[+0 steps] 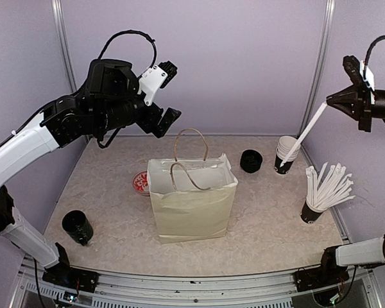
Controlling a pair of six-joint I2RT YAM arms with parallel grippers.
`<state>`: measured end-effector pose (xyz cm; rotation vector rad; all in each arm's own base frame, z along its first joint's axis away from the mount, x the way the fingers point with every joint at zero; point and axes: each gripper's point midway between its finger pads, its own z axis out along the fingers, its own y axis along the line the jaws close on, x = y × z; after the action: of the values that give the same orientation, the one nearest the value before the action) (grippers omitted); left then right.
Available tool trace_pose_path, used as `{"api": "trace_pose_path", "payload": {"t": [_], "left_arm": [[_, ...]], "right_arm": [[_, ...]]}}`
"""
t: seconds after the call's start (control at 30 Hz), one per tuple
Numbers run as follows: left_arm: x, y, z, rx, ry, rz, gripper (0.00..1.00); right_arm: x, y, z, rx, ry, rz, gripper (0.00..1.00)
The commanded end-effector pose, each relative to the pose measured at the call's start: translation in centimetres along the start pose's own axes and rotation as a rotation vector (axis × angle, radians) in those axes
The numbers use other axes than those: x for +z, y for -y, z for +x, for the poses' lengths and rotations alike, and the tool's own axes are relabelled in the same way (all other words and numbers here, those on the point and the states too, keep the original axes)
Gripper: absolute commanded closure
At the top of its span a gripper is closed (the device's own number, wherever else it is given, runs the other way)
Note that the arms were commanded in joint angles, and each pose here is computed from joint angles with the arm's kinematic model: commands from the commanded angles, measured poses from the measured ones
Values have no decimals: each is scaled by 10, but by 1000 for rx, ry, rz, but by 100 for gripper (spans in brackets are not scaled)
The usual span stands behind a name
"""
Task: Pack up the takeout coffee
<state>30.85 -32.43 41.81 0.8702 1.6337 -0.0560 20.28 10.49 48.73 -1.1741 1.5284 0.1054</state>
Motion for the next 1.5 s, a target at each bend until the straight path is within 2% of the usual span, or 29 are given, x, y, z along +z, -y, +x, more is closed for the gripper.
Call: {"api": "trace_pose_path", "payload": {"t": [0.0,0.13,0.27,0.5,0.83,1.0,1.13,1.3,1.47], "left_arm": [[-19,-23,-10,-52,59,-77,1],[-28,-37,-7,-75,66,-129,1],[-39,-48,-4,-99,76,-167,1],[-50,-54,5,-122,71,-184,1],[-46,-49,35,-123,20,-196,1],[-46,-51,40,-124,23,-194,1],[-48,-55,38,-119,27,-197,1],[-48,-55,36,-114,32,-191,1],[-47,-55,37,-107,34,-192,1]], "right_arm": [[19,-11,-29,48,237,-234,100],[19,-12,-55,62,398,-343,100],[35,-20,-71,74,465,-451,100],[73,-53,-83,52,438,-562,100],[148,-104,-61,22,263,-639,100],[145,-114,-84,-5,286,-716,100],[120,-98,-106,-72,356,-619,100],[109,-73,-108,-123,336,-454,100],[114,-76,-108,-105,344,-484,100]]}}
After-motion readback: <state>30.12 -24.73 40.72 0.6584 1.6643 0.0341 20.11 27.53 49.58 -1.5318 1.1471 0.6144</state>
